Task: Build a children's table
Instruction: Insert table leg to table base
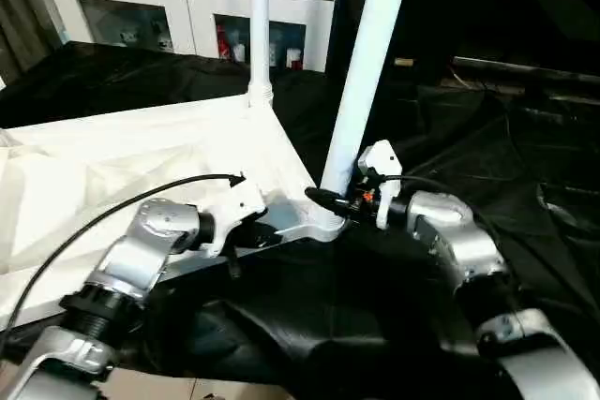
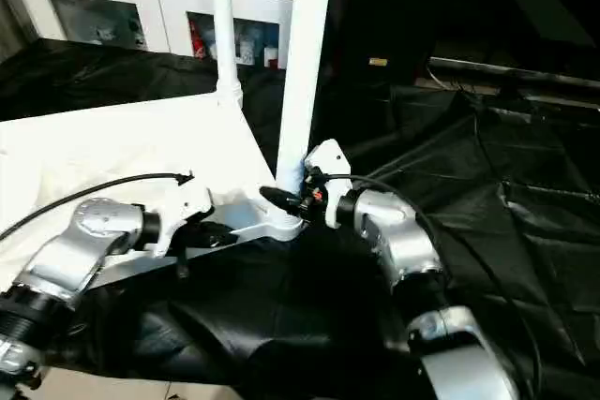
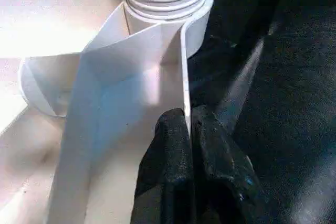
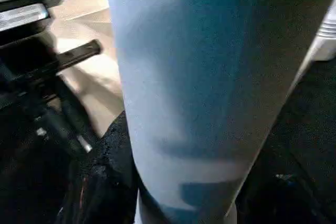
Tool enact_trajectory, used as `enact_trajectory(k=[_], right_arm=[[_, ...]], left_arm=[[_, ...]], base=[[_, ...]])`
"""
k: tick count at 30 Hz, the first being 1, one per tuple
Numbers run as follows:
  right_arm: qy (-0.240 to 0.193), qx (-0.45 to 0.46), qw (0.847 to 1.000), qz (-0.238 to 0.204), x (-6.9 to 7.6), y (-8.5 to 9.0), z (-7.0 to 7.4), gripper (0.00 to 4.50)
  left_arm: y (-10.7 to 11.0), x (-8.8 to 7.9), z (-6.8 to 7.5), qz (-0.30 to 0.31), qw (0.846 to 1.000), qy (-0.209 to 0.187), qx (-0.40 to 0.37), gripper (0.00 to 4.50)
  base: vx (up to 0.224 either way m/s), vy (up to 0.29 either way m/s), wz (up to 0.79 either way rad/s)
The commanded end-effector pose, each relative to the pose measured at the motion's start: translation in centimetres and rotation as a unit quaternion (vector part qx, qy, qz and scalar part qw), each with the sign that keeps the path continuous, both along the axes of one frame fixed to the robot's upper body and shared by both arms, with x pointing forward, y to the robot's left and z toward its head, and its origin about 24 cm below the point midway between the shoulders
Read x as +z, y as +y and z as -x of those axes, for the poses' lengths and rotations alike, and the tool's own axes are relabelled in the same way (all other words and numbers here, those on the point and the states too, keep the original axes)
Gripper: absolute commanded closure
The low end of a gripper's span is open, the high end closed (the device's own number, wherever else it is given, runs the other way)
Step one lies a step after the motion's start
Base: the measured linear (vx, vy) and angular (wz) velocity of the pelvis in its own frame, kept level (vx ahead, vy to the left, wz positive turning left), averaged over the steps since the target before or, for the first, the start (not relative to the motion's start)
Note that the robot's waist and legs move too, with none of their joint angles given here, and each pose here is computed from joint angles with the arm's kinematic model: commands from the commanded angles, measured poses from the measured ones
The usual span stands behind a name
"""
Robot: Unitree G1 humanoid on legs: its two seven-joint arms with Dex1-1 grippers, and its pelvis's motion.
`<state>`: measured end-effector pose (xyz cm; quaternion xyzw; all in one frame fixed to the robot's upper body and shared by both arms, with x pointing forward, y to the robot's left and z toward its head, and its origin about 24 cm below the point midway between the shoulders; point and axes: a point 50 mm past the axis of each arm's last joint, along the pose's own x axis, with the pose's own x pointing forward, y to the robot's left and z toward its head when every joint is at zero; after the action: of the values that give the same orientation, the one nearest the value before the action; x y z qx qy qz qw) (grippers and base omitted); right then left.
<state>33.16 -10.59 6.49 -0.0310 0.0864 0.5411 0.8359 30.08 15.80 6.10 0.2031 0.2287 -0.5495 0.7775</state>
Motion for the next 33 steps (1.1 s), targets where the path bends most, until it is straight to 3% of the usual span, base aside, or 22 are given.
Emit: enact_trajectory(k=[1,5,12,17,19,23,28,31,33], right_arm=[[0.081,0.017,0.995,0.055,-3.6,-1.1,1.5,2.61],[0.087,0.054,0.994,0.050,-3.2,-1.4,1.5,2.61],[0.081,0.070,0.993,0.048,-3.0,-1.2,1.7,2.61],[0.065,0.033,0.996,0.042,-3.1,-1.0,1.4,2.61],[0.055,-0.036,0.996,0.056,-3.6,-1.1,0.8,2.61],[0.072,-0.130,0.987,0.053,-4.4,-1.1,0.3,2.61],[0.107,-0.251,0.961,0.048,-5.3,-0.2,-0.7,2.61],[0.120,-0.292,0.948,0.049,-5.5,0.6,-1.2,2.61],[0.124,-0.321,0.937,0.055,-5.2,2.2,-1.7,2.61]], left_arm=[[-0.3,1.1,0.5,0.012,0.999,-0.003,-0.046,4.50],[0.0,2.0,1.0,0.011,0.997,0.012,-0.073,4.50],[0.5,2.8,1.0,0.005,0.998,-0.003,-0.061,4.50],[0.6,3.1,0.6,0.002,0.999,-0.016,-0.029,4.50],[0.5,3.3,0.0,0.000,1.000,-0.029,0.009,4.50],[-0.1,3.8,-0.9,0.012,0.997,-0.039,0.065,4.50],[-2.2,4.5,-1.8,0.025,0.990,-0.047,0.129,4.50],[-3.4,4.8,-2.1,0.025,0.984,-0.047,0.168,4.50],[-5.1,4.9,-2.4,0.022,0.976,-0.046,0.212,4.50]], base=[[0.000,0.000,0.00],[0.000,0.000,0.00],[0.000,0.000,0.00],[0.000,0.000,0.00],[0.000,0.000,0.00],[0.000,0.000,0.00],[0.000,0.000,0.00],[0.000,0.000,0.00],[0.000,0.000,0.00]])
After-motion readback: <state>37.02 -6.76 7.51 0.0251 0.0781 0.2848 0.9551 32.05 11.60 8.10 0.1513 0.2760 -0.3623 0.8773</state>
